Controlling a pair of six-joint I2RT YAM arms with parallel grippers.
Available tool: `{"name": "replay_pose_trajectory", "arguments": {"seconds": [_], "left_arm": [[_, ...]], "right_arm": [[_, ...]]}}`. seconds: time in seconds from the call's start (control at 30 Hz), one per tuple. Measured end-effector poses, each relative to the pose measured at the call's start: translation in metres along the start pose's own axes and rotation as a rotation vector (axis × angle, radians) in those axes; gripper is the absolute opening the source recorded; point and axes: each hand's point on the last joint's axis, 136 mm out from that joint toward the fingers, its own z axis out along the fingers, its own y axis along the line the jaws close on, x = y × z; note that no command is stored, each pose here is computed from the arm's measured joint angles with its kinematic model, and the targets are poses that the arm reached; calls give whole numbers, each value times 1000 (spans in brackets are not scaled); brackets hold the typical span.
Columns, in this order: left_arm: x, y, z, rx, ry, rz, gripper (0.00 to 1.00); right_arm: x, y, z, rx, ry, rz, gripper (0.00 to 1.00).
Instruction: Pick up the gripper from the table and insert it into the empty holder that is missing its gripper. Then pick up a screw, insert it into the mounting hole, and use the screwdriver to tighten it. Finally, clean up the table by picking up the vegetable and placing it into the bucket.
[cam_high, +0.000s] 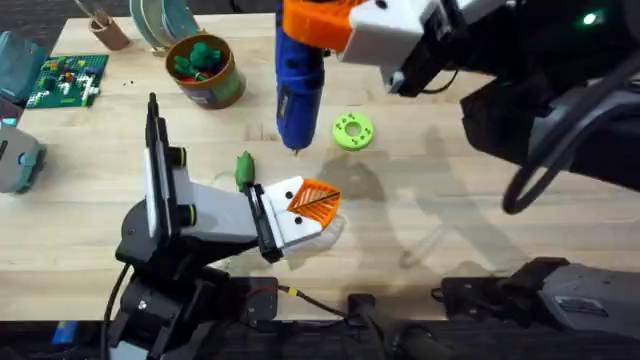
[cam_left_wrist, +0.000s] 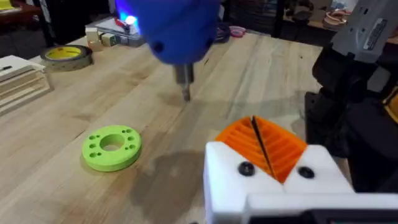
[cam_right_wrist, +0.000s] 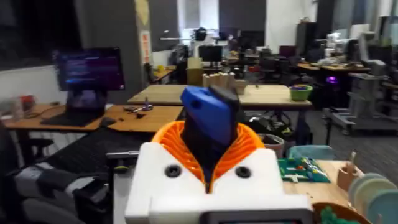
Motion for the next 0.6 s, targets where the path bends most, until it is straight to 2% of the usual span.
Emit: {"name": "replay_pose_trajectory", "arguments": {"seconds": [0.6], "left_arm": [[0,0,0,0,0,0,17]], "right_arm": [[12,46,22,-194,54,21,10]]}}
